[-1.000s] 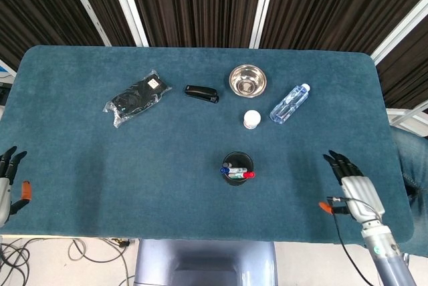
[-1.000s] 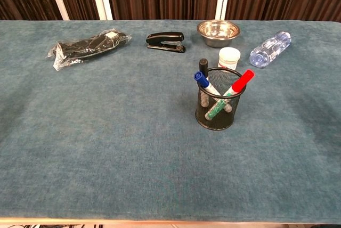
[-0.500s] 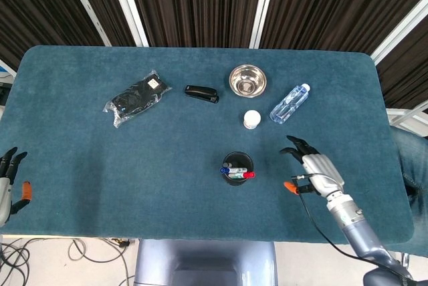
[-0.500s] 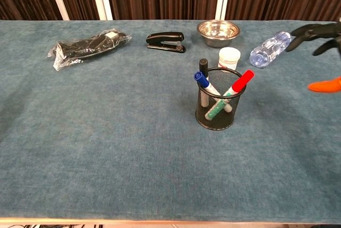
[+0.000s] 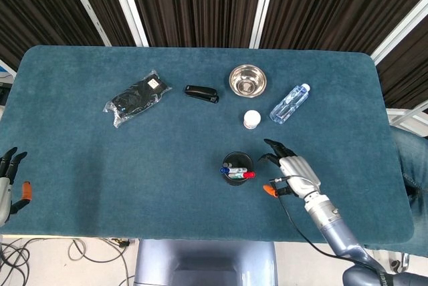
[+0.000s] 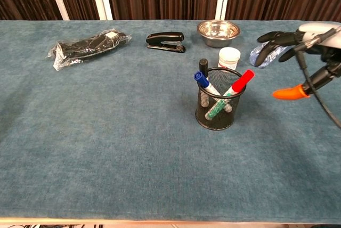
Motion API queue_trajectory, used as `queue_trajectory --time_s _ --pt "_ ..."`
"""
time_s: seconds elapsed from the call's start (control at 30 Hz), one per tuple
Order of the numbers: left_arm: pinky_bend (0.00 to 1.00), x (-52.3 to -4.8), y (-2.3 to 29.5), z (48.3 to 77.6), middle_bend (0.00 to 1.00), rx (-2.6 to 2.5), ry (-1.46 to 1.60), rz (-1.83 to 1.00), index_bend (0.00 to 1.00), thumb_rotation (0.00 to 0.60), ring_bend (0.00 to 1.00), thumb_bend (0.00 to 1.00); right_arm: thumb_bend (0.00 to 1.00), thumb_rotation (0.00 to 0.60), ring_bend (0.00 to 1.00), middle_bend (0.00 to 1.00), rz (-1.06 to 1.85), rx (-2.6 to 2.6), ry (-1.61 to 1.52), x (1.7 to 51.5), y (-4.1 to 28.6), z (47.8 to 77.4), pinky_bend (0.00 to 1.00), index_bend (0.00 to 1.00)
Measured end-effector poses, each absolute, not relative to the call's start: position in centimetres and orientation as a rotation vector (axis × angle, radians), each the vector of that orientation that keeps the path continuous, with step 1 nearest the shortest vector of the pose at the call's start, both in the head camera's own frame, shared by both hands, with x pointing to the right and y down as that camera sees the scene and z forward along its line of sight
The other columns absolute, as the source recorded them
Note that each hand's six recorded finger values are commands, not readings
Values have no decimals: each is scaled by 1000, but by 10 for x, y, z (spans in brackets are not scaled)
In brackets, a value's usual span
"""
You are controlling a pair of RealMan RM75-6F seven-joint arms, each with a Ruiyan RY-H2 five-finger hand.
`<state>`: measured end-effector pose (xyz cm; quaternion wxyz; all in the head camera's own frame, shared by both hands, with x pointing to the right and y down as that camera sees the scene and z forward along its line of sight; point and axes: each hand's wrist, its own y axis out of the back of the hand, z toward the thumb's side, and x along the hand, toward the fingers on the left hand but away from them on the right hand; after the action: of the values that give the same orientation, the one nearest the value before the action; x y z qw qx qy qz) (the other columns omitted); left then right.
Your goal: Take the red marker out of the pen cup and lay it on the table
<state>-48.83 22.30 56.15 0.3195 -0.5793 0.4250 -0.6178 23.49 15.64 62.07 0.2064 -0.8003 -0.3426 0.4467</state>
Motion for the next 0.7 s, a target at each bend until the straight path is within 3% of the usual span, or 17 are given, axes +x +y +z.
queue_trajectory --time_s 0.37,0.7 --pt "52 -488 223 561 37 -1525 1120 -1625 113 600 95 553 316 600 36 0 1221 -2240 -945 210 153 627 162 406" --pt "52 -488 223 562 37 -1526 1121 -1629 113 600 95 554 389 600 36 0 1231 -2240 -935 197 150 635 162 436"
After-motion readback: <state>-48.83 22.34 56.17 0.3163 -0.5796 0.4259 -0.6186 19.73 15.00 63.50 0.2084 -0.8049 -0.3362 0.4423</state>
